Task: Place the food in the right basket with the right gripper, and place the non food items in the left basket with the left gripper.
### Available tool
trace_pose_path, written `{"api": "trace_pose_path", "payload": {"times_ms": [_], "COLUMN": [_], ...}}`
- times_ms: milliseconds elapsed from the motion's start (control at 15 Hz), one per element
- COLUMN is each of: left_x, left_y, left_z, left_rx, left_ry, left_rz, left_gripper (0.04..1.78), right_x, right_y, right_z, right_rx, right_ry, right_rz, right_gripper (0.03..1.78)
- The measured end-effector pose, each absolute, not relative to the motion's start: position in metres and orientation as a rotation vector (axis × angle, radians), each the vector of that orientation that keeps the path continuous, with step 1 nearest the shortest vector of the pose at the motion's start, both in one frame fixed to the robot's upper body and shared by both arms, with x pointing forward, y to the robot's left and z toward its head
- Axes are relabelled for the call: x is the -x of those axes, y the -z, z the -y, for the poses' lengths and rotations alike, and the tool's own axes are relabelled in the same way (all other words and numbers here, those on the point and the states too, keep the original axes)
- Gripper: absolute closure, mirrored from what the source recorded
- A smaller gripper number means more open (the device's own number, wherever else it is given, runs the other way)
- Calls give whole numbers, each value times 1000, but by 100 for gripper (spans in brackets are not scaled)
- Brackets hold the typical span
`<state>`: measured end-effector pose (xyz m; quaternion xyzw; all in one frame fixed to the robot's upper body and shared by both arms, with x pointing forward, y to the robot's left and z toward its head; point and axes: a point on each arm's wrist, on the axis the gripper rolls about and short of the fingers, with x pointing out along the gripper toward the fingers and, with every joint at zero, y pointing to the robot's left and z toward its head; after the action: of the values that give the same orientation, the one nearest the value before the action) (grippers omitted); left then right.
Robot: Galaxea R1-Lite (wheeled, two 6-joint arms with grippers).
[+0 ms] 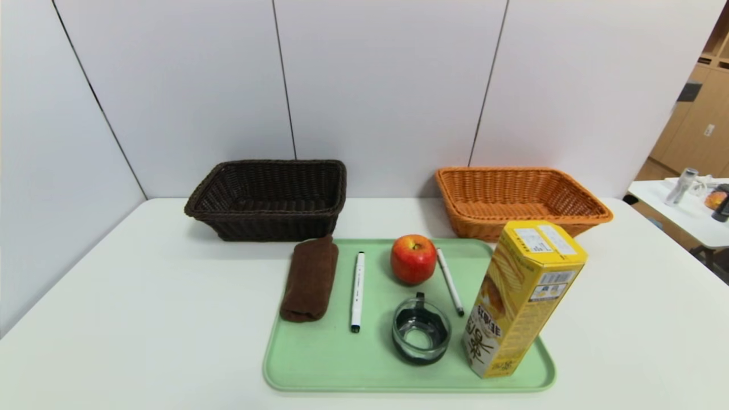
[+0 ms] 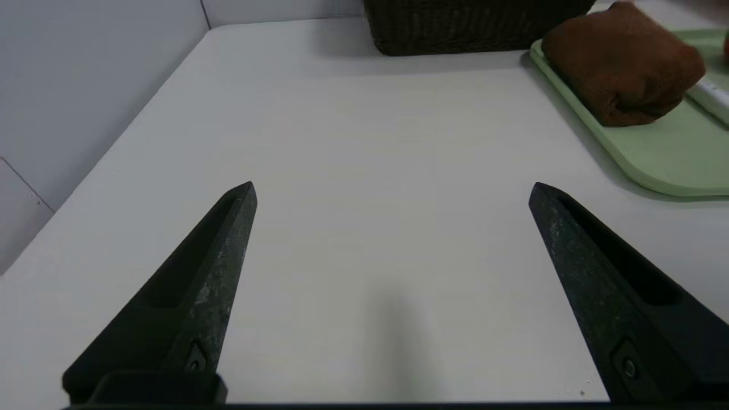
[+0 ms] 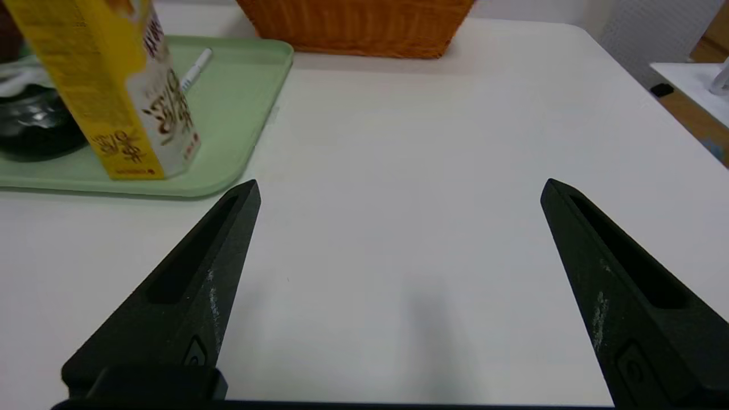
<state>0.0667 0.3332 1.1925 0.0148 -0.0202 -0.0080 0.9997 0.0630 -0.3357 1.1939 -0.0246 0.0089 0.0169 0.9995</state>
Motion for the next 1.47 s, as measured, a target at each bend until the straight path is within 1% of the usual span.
{"api": "trace_pose_path", "payload": {"times_ms": [200,400,600,800,933,1067,1200,1333,1467], "left_x": [-65,-83,-121,-169,-206,-238,-261,-272,-278], "left_y": [-1226,-1273,-1320,-1354,-1367,-1371,-1372,-1369,-1367], "left_z": [-332,-331,-331,-331,-330,-330,-330,-329,-328], "left_rx": [-36,-33,-32,-32,-34,-35,-38,-43,-45], "left_ry": [86,112,119,123,124,125,134,186,214], "left_rz": [84,110,156,176,180,188,212,199,186], "left_gripper": [13,13,13,13,13,13,13,13,13], "right_x": [-61,-79,-125,-180,-214,-237,-246,-250,-252], "right_y": [-1227,-1274,-1321,-1349,-1356,-1355,-1349,-1340,-1333], "right_z": [334,333,331,328,325,322,320,321,326], "right_rx": [53,59,75,89,93,87,70,45,27], "right_ry": [-129,-183,-219,-286,-341,-446,-577,-699,-760], "right_rz": [21,20,29,55,65,56,16,-24,-53], "right_gripper": [11,11,11,11,11,11,11,11,11]}}
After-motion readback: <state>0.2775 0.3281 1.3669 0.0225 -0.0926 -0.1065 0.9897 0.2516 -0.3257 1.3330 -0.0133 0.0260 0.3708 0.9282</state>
